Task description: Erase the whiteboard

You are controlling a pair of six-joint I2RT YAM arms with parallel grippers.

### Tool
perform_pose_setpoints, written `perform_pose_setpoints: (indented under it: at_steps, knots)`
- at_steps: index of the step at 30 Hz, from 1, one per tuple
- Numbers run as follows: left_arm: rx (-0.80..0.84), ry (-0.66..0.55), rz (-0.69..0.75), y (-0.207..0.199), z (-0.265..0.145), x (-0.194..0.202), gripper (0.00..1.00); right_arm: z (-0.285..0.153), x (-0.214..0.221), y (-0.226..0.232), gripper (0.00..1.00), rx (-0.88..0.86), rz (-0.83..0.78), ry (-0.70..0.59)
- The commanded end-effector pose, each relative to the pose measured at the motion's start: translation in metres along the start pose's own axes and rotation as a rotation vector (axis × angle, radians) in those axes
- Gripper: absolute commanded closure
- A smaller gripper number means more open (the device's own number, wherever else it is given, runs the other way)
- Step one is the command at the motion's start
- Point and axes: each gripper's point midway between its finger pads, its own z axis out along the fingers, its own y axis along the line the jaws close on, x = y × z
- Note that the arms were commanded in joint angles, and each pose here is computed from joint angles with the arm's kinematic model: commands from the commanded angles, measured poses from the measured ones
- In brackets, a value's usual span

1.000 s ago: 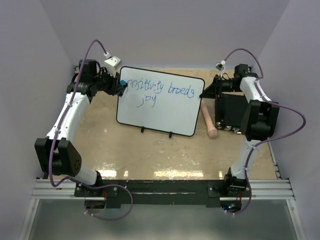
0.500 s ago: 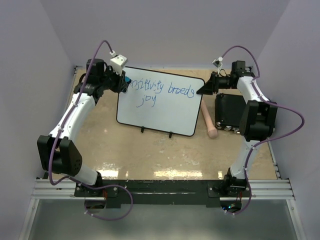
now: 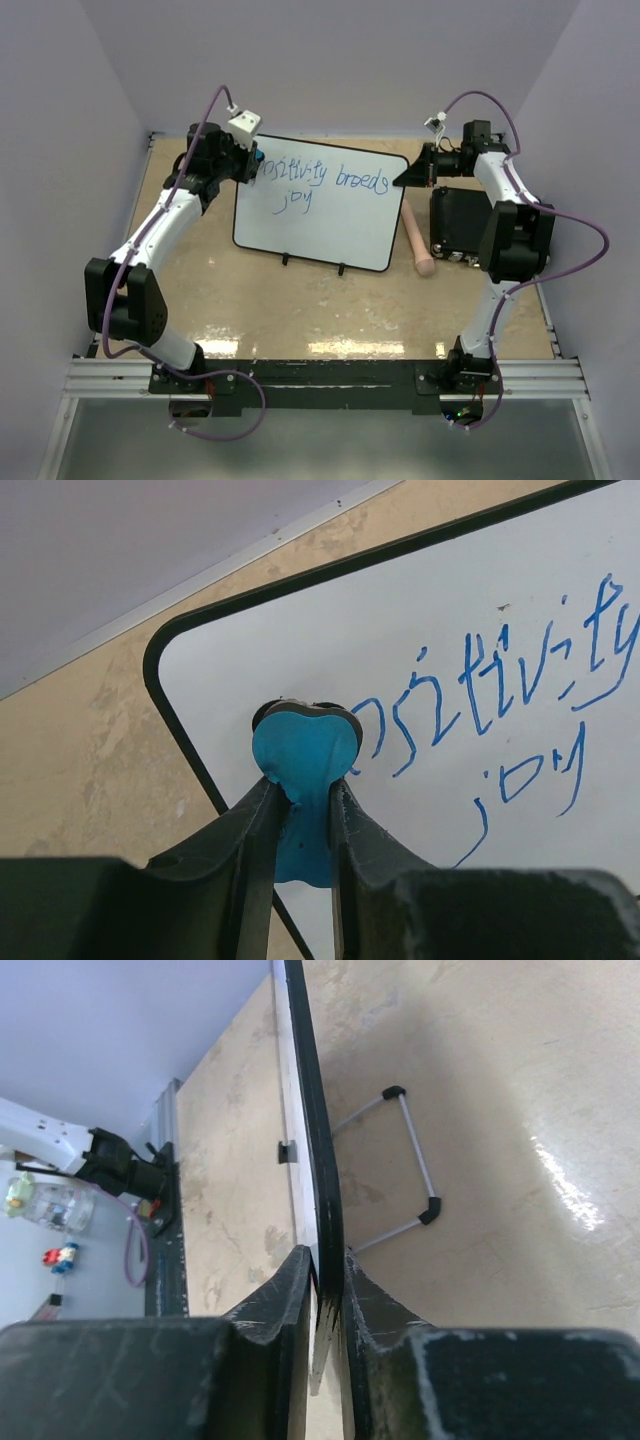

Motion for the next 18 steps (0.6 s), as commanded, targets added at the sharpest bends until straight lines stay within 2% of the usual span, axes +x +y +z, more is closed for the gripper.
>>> perform_pose_setpoints:
  at_steps: [1,6,9,12,14,18]
  knots:
    - [-0.041,-0.068,0.02,0.008,0.007,-0.014,1.0,-0.006,-0.023,0.022,0.89,0.006,-0.082,-0.019]
    - [-0.049,-0.067,0.036,0.01,0.009,-0.018,1.0,-0.006,-0.02,0.021,1.0,0.004,-0.066,-0.004]
    - [-0.052,-0.065,0.046,0.012,0.005,-0.018,1.0,-0.006,-0.02,0.023,1.0,0.001,-0.074,-0.006]
    - [-0.045,-0.057,0.047,0.014,0.004,-0.015,1.0,-0.006,-0.02,0.024,0.96,-0.003,-0.073,-0.007]
    - [-0.048,-0.05,0.032,0.02,0.002,-0.013,1.0,-0.006,-0.019,0.023,1.0,-0.002,-0.067,-0.006]
    - [-0.037,-0.05,0.016,0.035,0.004,-0.012,1.0,-0.005,-0.016,0.019,1.0,0.0,-0.059,-0.002]
